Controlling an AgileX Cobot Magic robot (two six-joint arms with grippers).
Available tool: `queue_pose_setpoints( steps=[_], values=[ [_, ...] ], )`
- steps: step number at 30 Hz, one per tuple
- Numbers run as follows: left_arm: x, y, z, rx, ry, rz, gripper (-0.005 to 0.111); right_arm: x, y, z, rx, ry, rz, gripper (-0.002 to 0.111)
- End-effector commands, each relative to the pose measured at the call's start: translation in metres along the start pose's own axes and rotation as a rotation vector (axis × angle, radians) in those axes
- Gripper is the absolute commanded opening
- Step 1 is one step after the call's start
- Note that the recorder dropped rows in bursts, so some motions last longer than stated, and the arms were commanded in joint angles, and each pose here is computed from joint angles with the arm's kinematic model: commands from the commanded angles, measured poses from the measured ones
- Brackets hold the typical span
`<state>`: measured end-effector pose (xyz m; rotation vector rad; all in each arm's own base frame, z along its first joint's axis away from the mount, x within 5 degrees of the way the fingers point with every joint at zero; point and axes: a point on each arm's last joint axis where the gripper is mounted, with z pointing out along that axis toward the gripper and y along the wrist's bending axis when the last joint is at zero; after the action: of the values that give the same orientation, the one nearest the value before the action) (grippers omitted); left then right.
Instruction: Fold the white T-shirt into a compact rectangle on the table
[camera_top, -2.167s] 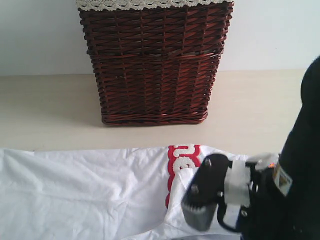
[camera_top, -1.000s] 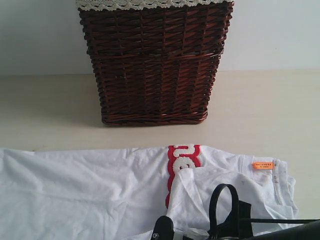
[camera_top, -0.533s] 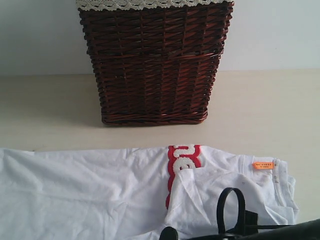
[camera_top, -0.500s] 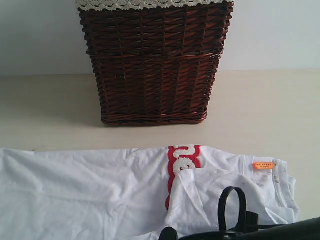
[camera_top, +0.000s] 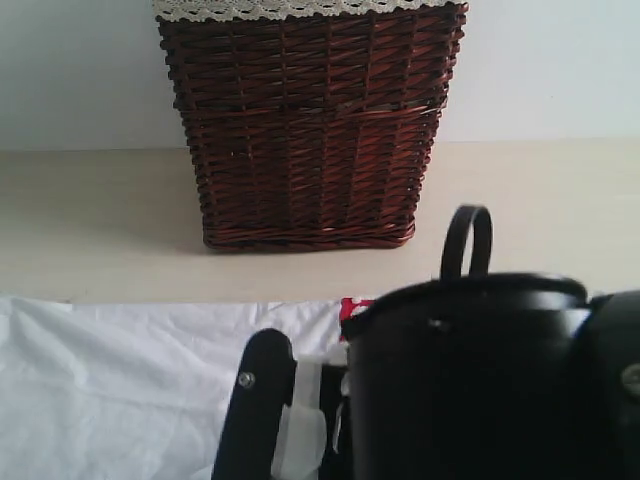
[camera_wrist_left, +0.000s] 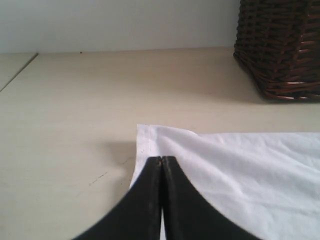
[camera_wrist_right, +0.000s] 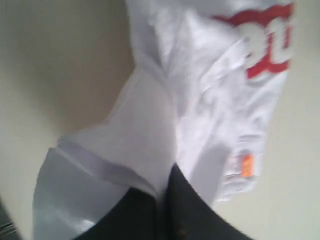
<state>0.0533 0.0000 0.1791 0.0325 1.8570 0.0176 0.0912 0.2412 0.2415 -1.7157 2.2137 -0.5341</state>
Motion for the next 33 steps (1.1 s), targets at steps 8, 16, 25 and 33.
queue_pose_setpoints(
  steps=[8, 16, 25, 33],
  values=[
    [-0.002, 0.000, -0.001, -0.005, -0.016, 0.004, 0.000, -0.016, -0.022, 0.006, 0.287, -0.019, -0.197, 0.007],
    [-0.002, 0.000, -0.001, -0.005, -0.016, 0.004, 0.000, -0.026, -0.044, 0.045, 0.393, 0.087, -0.111, 0.034],
    [-0.002, 0.000, -0.001, -0.005, -0.016, 0.004, 0.000, -0.017, -0.066, 0.082, 0.365, 0.219, 0.022, 0.041],
    [-0.002, 0.000, -0.001, -0.005, -0.016, 0.004, 0.000, -0.013, -0.067, 0.114, 0.274, 0.297, 0.061, 0.059]
  ],
)
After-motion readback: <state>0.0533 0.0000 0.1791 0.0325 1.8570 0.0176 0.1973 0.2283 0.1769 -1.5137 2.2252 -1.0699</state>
